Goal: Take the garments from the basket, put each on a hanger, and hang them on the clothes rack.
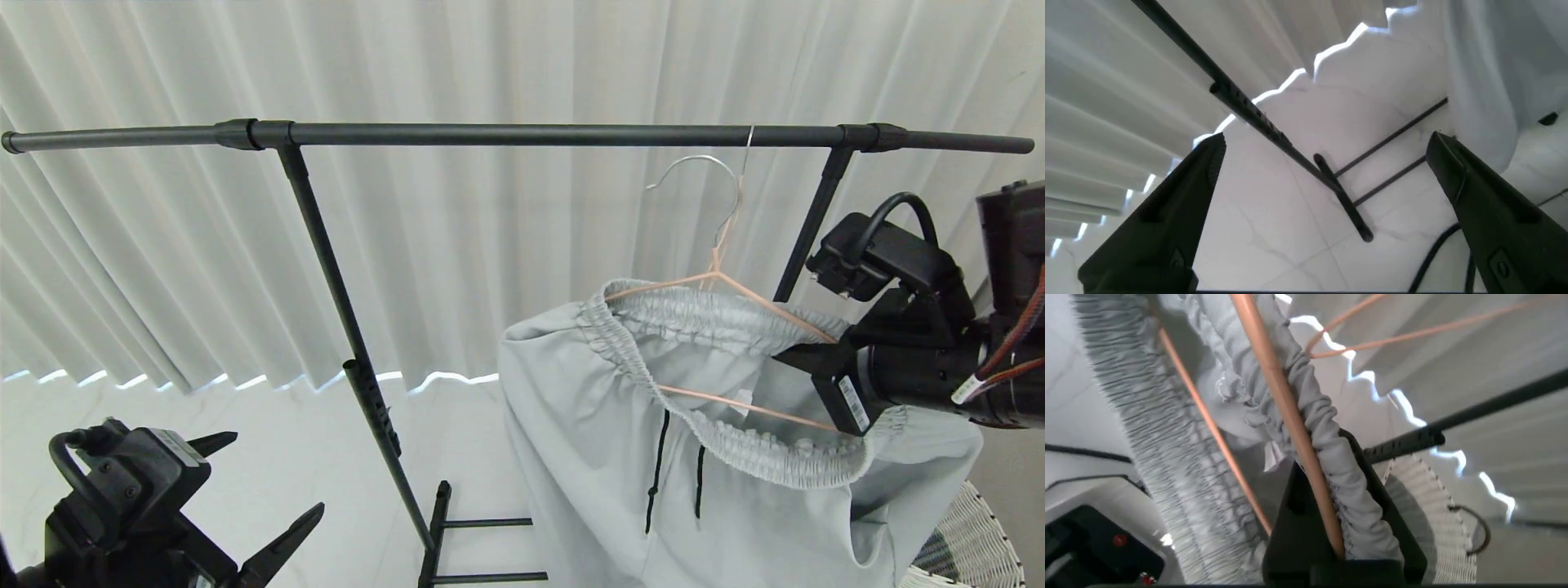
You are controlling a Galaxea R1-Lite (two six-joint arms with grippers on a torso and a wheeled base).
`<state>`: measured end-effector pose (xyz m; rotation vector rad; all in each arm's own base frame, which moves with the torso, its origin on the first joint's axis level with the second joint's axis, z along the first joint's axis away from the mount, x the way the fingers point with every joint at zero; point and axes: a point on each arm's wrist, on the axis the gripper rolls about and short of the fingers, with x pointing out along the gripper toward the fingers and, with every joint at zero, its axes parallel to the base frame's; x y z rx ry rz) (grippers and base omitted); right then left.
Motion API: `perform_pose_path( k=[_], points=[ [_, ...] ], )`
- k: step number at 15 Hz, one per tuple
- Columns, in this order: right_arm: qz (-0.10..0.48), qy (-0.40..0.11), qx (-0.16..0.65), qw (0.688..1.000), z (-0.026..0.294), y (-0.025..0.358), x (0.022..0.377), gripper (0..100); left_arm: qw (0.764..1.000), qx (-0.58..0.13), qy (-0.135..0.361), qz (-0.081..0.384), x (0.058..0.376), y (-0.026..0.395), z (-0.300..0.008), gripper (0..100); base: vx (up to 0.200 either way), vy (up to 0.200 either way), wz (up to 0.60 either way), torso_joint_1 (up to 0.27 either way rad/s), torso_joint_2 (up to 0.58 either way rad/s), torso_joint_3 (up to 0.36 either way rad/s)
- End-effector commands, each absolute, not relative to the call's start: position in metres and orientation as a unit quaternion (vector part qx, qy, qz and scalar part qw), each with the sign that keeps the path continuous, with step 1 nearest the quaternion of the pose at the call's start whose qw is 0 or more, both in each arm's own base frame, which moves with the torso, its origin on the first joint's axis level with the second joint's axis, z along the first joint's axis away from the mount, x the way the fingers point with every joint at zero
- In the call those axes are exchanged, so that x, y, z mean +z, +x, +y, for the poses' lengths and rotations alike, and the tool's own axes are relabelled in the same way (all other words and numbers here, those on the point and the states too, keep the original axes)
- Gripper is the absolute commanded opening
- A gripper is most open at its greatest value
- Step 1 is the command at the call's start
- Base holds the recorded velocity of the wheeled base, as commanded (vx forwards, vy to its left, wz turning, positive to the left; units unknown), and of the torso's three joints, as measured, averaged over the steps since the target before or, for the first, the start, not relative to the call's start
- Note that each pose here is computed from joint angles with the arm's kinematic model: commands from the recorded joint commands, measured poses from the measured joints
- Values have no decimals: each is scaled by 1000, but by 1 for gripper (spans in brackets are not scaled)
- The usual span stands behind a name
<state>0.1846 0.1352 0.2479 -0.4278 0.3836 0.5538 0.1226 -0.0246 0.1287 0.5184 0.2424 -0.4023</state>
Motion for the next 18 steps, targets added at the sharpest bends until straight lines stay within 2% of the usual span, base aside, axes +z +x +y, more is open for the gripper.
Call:
perform_pose_path(
  k=[1, 4, 11, 13, 16, 18],
  points=[
    [201, -198, 248, 927, 138, 189, 250, 0, 941, -193, 258, 102, 135, 122, -24, 100, 0, 0, 0, 0, 0, 0],
    [217, -188, 214, 934, 136, 188, 248, 0, 943, -188, 259, 89, 142, 126, -25, 100, 0, 0, 0, 0, 0, 0],
    [216, -184, 210, 936, 136, 189, 250, 0, 943, -188, 259, 87, 144, 127, -25, 100, 0, 200, 0, 2, 2, 1],
    [217, -179, 201, 938, 138, 193, 250, 0, 943, -190, 259, 87, 143, 127, -26, 100, 0, 0, 0, 0, 0, 0],
    [219, -135, 150, 955, 147, 208, 255, 0, 932, -194, 295, 81, 141, 123, -25, 100, 0, 0, 0, 0, 0, 0],
    [216, -109, 105, 964, 154, 220, 258, 0, 930, -195, 300, 80, 141, 123, -25, 100, 0, 0, 0, 0, 0, 0]
  ],
)
